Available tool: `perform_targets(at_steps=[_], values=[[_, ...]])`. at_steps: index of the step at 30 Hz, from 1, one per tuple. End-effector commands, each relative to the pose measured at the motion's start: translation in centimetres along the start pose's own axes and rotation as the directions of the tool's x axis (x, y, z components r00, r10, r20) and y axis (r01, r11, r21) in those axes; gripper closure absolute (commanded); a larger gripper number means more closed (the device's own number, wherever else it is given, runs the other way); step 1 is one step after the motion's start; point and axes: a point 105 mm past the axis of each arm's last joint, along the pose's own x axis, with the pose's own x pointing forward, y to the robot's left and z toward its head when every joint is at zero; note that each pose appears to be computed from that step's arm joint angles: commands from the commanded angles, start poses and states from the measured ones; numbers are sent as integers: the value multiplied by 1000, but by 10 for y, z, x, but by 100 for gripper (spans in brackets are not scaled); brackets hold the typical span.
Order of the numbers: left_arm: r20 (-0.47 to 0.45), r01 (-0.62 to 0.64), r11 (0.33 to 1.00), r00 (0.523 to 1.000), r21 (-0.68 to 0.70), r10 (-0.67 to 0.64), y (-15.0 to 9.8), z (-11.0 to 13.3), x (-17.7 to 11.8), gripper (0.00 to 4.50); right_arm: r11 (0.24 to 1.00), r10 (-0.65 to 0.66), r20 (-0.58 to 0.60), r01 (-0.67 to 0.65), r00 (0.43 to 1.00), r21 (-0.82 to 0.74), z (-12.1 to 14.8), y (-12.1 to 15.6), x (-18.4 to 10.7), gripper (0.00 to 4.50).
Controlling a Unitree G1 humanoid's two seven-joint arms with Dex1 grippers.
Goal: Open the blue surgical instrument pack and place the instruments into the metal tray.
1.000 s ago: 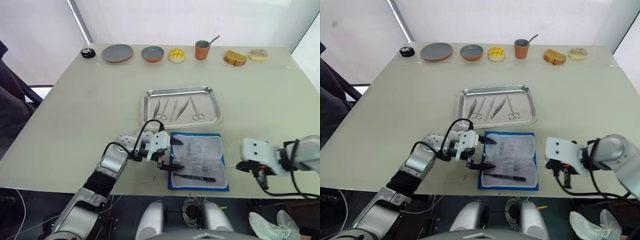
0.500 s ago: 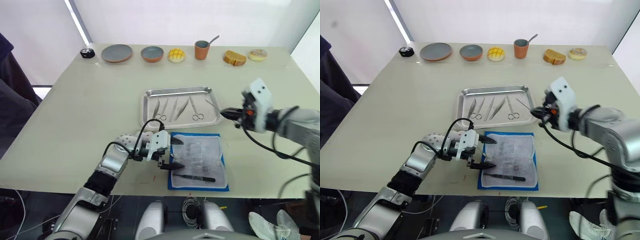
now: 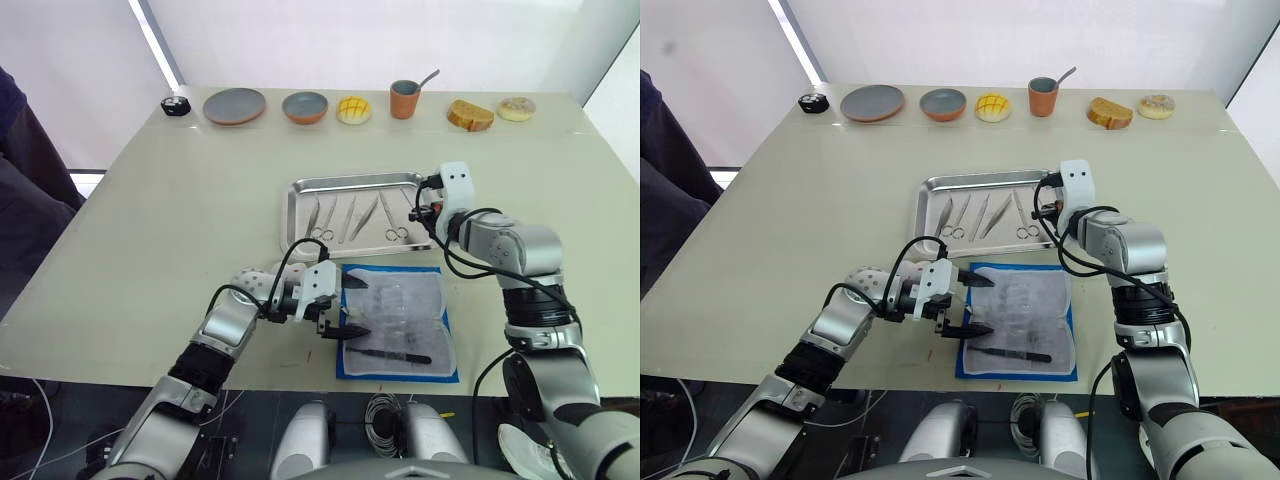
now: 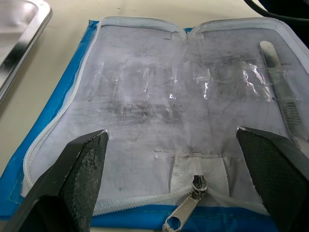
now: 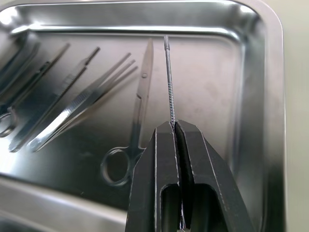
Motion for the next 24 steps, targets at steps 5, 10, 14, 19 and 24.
perform_targets(at_steps=[5, 10, 14, 19, 24], values=[[-105, -8, 994, 994, -112, -4, -14, -38, -3, 0, 1000, -22, 75, 21, 997, 11, 22, 6, 13, 446], [-101, -8, 994, 995, -111, -3, -12, -36, 1, 0, 999, -28, 71, 27, 997, 23, 18, 6, 20, 446], [-102, -9, 994, 995, -113, -3, -12, -37, 2, 0, 999, -33, 67, 31, 997, 25, 16, 4, 24, 446], [-102, -8, 994, 995, -111, -3, -12, -37, 2, 0, 999, -36, 71, 35, 997, 21, 17, 4, 28, 446], [-103, -10, 994, 995, -112, -2, -11, -37, 2, 0, 1000, -22, 76, 22, 997, 4, 19, 6, 29, 394]])
